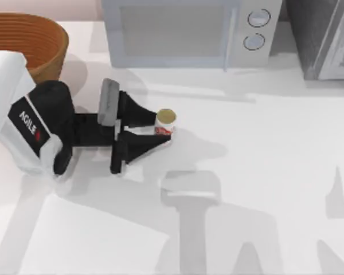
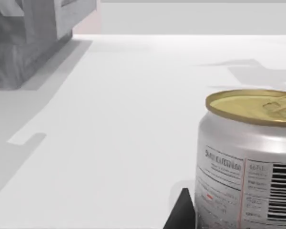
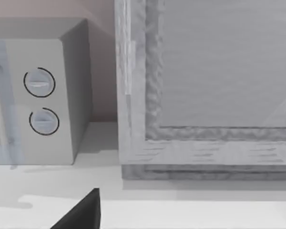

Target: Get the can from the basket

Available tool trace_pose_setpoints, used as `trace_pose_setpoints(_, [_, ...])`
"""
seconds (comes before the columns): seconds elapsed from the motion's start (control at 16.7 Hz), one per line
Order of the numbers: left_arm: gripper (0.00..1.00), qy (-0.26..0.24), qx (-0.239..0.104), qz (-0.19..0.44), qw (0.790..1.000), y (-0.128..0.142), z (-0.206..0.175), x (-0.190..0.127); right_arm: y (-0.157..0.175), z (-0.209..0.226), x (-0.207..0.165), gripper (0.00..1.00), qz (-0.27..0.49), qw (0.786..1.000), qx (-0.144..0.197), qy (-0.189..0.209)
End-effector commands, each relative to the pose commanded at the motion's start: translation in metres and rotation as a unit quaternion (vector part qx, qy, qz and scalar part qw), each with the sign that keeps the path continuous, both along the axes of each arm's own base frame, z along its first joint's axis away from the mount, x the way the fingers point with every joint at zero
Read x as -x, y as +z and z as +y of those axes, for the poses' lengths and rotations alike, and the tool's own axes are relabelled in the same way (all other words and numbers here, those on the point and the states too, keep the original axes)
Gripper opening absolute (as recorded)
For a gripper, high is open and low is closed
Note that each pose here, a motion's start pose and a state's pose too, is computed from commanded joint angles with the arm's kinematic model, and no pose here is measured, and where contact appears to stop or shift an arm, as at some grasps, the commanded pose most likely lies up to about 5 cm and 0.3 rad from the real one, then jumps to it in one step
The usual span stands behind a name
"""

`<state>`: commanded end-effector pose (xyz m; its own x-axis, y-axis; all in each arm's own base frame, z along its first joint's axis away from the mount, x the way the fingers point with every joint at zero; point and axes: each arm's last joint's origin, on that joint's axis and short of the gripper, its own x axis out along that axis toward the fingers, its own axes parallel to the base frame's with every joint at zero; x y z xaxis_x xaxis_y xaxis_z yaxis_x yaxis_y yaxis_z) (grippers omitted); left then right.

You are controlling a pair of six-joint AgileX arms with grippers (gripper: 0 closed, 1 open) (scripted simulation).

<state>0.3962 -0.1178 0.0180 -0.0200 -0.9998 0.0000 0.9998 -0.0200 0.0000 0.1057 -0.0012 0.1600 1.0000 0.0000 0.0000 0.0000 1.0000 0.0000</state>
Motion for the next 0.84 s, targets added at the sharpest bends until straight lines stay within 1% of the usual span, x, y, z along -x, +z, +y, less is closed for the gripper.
trace_pose_setpoints(0.48, [0.98,0.000,0.000,0.000,1.000,0.0000,0.0000,0.0000,0.0000,0.0000,0.0000,1.00,0.000,1.000,0.000,0.000])
trace_pose_setpoints(0.54, [1.00,0.000,0.000,0.000,1.000,0.0000,0.0000,0.0000,0.0000,0.0000,0.0000,1.00,0.000,1.000,0.000,0.000])
trace_pose_setpoints(0.84, [1.00,0.000,0.000,0.000,1.000,0.0000,0.0000,0.0000,0.0000,0.0000,0.0000,1.00,0.000,1.000,0.000,0.000])
